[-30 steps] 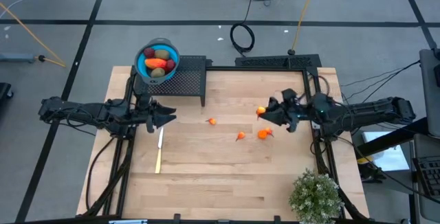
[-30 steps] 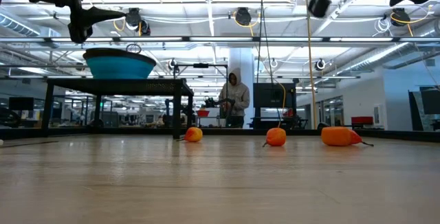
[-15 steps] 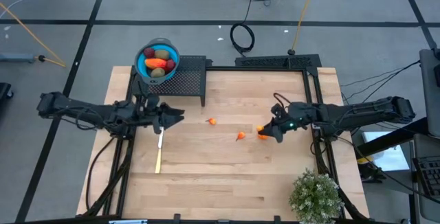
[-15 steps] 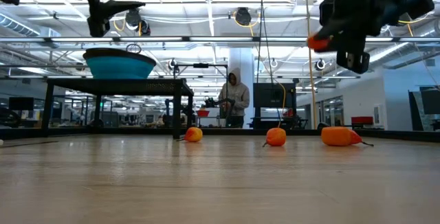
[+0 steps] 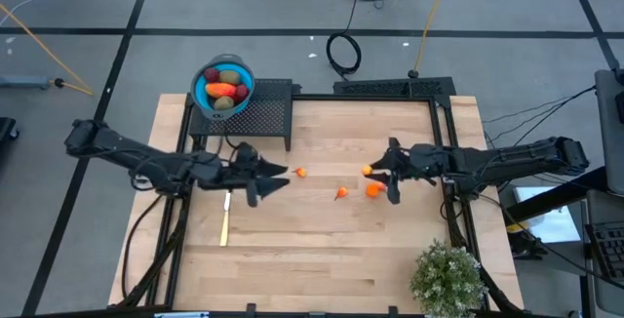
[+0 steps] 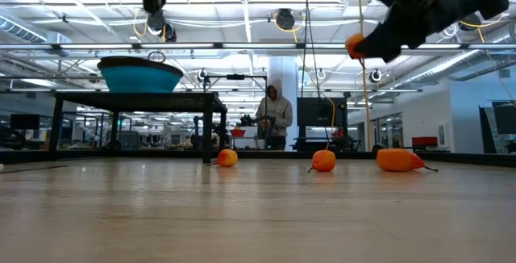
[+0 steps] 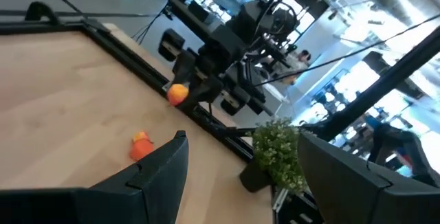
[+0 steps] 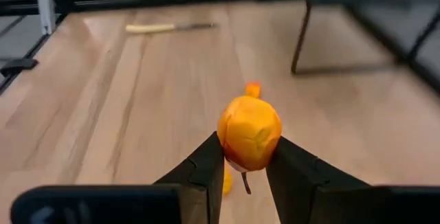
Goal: Pick & Place Fruit
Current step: Put the pear into the blue strainer bowl on the shelf
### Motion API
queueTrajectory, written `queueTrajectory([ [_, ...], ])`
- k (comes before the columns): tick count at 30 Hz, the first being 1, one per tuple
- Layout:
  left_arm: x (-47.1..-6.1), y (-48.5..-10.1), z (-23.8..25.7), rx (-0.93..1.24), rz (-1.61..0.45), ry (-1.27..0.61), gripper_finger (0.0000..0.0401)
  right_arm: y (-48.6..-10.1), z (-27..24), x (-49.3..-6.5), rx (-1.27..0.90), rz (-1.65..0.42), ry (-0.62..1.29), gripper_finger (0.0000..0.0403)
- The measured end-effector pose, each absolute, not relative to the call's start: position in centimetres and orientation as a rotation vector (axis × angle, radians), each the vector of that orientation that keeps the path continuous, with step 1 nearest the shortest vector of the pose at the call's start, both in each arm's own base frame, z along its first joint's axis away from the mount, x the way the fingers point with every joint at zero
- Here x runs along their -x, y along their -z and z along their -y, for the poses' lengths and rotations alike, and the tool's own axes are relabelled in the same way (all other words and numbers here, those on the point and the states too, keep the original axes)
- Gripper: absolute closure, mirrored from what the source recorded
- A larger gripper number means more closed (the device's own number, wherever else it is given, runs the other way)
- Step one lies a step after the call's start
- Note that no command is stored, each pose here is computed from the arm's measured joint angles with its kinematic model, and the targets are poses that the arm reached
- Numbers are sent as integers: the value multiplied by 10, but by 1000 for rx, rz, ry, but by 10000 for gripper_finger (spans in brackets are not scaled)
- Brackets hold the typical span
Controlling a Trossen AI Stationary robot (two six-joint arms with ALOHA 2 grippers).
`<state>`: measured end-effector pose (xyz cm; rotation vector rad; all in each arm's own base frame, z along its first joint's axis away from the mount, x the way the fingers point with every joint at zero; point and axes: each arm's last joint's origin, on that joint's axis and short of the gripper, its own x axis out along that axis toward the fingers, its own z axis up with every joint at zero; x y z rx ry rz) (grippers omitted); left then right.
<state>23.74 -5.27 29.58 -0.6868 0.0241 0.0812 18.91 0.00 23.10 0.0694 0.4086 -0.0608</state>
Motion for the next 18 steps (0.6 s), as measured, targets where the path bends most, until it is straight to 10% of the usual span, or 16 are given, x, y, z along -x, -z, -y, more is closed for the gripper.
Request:
queueTrajectory([
  [18, -340, -322, 79, 541, -138, -242, 128, -256, -15, -196, 176, -143, -41, 316],
])
